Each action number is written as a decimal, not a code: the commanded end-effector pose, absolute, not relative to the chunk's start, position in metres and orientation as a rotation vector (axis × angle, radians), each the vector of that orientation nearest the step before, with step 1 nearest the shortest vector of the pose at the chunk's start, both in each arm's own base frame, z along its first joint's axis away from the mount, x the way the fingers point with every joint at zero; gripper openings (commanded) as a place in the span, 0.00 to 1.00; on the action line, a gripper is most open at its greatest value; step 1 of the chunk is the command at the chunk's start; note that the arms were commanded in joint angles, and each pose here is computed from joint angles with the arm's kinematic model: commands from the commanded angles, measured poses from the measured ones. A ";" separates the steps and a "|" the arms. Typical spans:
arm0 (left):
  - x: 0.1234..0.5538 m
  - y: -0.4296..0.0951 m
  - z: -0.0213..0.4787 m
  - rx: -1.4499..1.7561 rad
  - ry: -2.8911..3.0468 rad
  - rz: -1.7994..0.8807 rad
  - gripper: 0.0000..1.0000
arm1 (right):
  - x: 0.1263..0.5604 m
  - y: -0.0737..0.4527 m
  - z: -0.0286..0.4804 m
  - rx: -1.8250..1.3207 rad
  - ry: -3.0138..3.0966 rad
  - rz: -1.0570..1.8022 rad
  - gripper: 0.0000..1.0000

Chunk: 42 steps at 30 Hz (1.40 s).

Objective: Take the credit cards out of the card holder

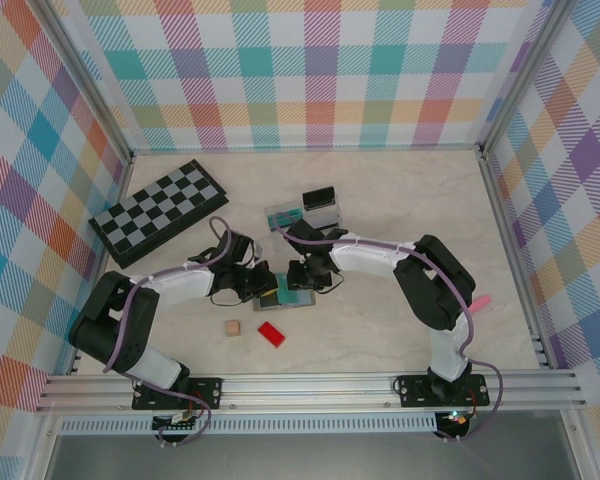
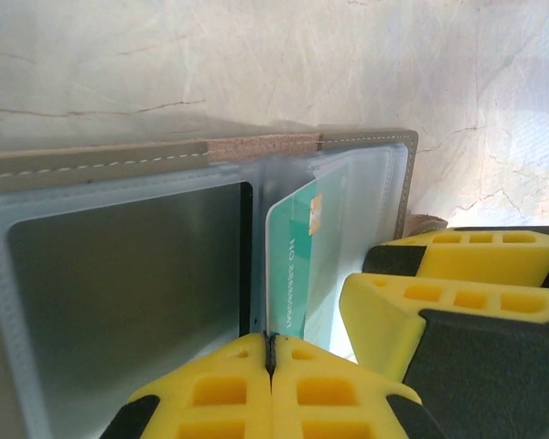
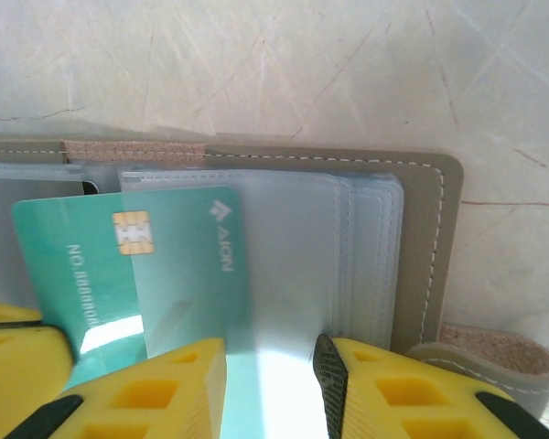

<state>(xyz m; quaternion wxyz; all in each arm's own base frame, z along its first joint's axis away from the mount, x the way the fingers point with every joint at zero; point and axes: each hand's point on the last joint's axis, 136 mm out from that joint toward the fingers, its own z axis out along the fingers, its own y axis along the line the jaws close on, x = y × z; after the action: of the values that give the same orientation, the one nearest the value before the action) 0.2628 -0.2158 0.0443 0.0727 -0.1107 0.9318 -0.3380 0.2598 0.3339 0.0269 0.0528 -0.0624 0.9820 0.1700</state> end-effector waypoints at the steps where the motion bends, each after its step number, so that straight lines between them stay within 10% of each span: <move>1: 0.257 -0.199 0.047 -0.323 2.814 -0.934 0.00 | 0.252 0.320 0.011 -0.145 3.046 0.462 0.35; 15: 0.254 -0.175 0.108 -0.146 2.683 -0.778 0.00 | 0.264 0.356 0.105 -0.241 2.792 0.921 0.46; 28: 0.265 -0.211 0.187 -0.154 2.408 -1.325 0.00 | 0.268 0.357 0.151 -0.193 2.612 1.547 0.65; 42: 0.274 -0.213 0.224 -0.232 2.238 -1.569 0.00 | 0.265 0.361 0.204 -0.218 2.408 1.907 0.39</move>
<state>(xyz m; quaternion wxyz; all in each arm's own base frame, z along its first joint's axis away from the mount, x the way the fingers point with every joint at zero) 0.2740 -0.2113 0.2060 0.1911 -0.0931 0.8209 -0.5300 0.2733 0.3574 0.1679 0.0253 -0.0418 0.8159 0.5761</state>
